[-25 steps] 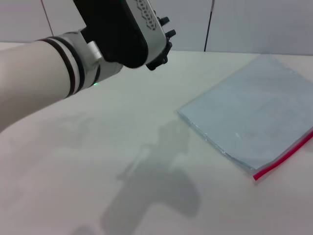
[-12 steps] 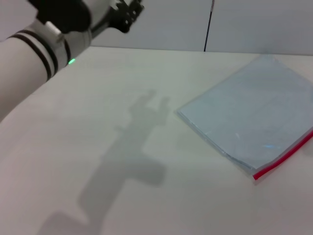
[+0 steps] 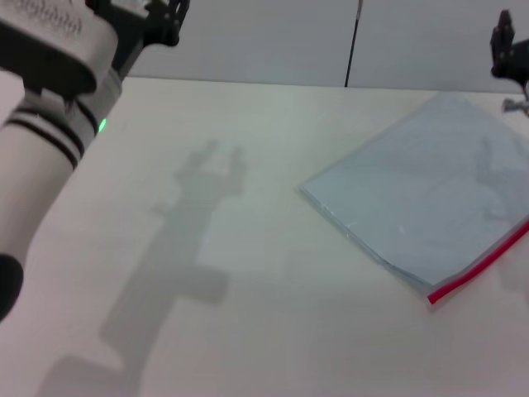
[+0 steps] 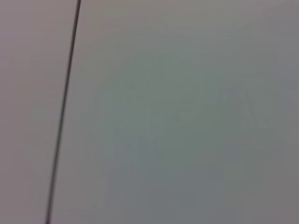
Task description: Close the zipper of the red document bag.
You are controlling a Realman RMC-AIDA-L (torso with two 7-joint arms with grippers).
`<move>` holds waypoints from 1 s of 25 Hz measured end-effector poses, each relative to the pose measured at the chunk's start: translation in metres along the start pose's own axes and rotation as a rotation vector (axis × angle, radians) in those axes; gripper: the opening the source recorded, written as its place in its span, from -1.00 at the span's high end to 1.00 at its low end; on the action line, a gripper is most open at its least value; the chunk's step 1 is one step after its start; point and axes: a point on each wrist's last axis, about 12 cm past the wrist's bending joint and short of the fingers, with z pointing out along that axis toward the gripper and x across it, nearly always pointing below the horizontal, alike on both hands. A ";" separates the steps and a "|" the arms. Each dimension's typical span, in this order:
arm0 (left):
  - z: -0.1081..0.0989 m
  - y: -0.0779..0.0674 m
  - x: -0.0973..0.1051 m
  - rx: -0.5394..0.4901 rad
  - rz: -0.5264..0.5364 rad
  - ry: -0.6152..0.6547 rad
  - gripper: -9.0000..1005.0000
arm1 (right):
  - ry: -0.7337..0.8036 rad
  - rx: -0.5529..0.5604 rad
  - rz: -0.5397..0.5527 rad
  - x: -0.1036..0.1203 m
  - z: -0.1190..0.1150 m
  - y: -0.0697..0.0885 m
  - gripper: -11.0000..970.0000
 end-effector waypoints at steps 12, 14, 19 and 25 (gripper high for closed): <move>-0.025 0.007 0.053 -0.075 -0.191 -0.208 0.06 | -0.079 -0.045 0.058 0.025 -0.030 0.001 0.02; -0.023 0.008 0.057 -0.065 -0.215 -0.197 0.06 | -0.068 -0.044 0.057 0.027 -0.030 0.000 0.02; -0.018 0.010 0.063 -0.051 -0.203 -0.167 0.06 | -0.047 -0.045 0.045 0.030 -0.029 -0.002 0.02; -0.016 0.011 0.069 -0.034 -0.173 -0.137 0.06 | -0.011 -0.050 0.017 0.036 -0.027 -0.006 0.02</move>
